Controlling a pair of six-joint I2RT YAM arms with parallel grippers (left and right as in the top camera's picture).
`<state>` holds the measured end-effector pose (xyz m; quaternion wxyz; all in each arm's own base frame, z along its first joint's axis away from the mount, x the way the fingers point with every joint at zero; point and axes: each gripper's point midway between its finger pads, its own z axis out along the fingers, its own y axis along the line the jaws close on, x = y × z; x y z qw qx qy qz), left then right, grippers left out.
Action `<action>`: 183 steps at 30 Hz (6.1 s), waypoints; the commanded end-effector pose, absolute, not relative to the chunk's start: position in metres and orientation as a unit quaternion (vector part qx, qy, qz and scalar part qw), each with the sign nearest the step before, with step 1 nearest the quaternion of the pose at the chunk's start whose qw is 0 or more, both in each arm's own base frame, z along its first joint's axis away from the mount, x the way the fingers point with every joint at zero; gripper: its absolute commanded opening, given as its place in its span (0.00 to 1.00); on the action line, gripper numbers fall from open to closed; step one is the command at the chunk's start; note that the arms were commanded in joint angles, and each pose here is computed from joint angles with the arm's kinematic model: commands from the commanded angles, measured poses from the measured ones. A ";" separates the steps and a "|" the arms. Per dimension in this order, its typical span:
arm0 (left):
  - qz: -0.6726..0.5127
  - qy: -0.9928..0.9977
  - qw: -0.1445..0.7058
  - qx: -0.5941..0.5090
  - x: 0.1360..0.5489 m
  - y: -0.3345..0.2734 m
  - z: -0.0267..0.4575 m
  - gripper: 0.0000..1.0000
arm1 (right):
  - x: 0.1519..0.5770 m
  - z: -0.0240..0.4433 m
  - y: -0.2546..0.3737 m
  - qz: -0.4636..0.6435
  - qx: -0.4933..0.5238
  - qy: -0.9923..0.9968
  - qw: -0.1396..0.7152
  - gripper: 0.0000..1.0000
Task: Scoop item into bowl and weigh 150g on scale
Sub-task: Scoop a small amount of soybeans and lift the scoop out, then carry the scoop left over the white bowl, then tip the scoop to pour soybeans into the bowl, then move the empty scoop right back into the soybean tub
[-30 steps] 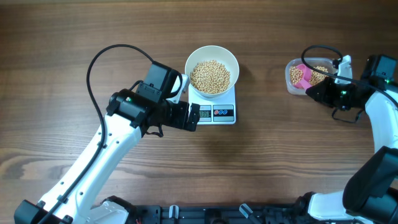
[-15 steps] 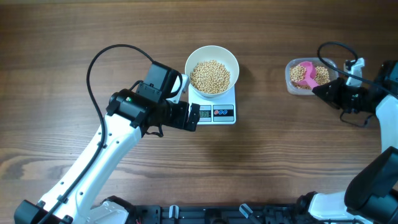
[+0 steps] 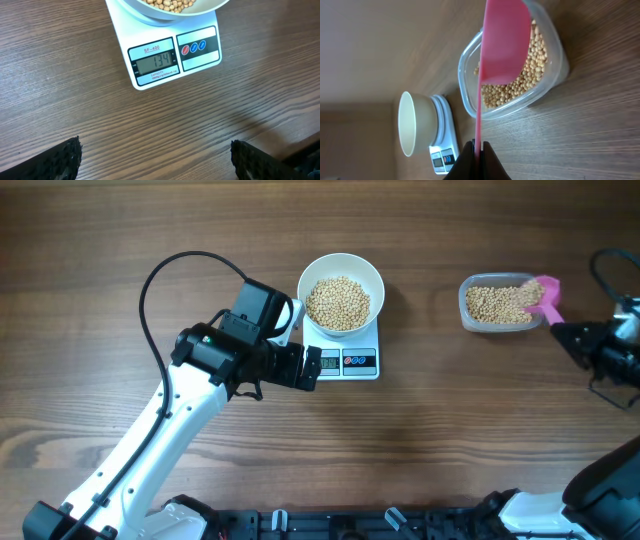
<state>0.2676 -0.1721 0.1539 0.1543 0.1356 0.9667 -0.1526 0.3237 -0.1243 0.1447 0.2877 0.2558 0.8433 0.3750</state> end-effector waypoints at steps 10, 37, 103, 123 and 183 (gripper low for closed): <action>-0.158 0.966 0.149 0.137 0.266 -0.175 0.152 1.00 | 0.324 0.184 -0.100 0.506 0.221 0.768 0.324 0.04; -0.158 0.966 0.149 0.137 0.266 -0.175 0.152 1.00 | 0.395 0.292 0.124 0.635 -0.116 0.706 0.291 0.04; -0.158 0.966 0.149 0.137 0.266 -0.175 0.152 1.00 | 0.371 0.180 0.176 0.195 -0.270 0.879 0.340 0.04; -0.158 0.966 0.149 0.137 0.266 -0.175 0.152 1.00 | 0.372 0.180 0.176 0.169 -0.302 0.871 0.349 0.05; -0.158 0.966 0.149 0.137 0.266 -0.175 0.152 1.00 | 0.358 0.218 -0.053 0.324 0.117 0.868 0.359 0.04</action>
